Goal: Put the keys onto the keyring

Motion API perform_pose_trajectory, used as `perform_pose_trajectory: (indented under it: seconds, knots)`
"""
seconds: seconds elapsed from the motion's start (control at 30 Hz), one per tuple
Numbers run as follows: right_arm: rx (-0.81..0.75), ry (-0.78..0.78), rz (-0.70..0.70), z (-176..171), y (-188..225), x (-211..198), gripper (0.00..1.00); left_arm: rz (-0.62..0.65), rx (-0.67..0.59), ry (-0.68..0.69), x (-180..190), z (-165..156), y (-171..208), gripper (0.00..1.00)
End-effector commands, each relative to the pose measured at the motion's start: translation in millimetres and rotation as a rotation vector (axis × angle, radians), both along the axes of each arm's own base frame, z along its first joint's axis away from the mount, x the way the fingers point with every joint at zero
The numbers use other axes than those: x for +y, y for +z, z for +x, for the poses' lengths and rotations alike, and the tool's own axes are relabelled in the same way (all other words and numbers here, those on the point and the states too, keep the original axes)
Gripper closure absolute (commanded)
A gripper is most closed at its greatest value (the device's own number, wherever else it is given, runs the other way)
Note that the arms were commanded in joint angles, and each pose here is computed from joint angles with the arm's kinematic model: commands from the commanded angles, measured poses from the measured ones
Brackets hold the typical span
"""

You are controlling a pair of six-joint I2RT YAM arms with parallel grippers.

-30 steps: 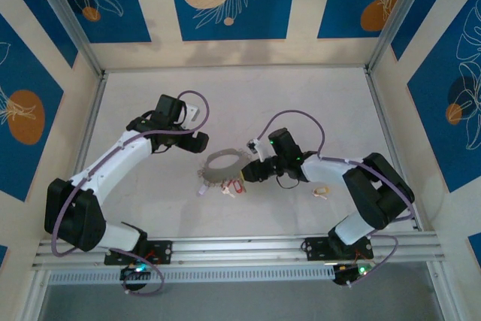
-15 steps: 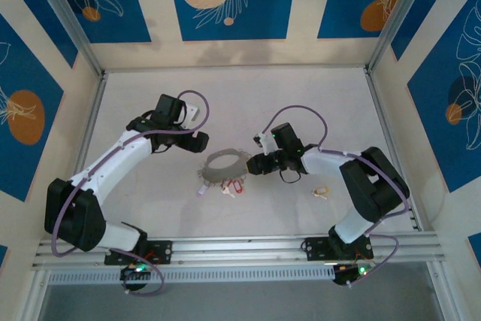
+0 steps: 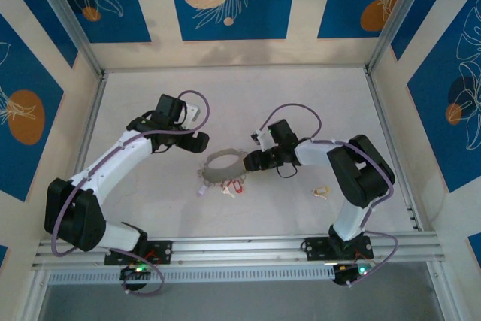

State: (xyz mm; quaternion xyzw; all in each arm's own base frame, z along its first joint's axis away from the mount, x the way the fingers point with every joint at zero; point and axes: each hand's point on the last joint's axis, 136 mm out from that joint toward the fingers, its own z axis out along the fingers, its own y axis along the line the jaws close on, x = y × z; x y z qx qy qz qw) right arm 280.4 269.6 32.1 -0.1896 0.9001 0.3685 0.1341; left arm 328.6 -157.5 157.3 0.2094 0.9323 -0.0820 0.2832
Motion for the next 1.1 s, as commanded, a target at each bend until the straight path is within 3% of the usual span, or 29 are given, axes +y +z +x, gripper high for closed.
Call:
perform_pose_trajectory:
  seconds: [0.0,0.53,1.07]
  knots:
    - [0.053,0.085,0.1,-17,11,14,0.53,-0.006,-0.005,-0.032,-6,-1,7,0.01]
    - [0.022,0.191,0.146,-47,18,16,0.59,-0.001,0.006,-0.035,-6,0,4,0.01]
    - [-0.191,0.018,-0.003,-21,37,-20,0.58,-0.003,0.013,-0.038,-7,0,4,0.0]
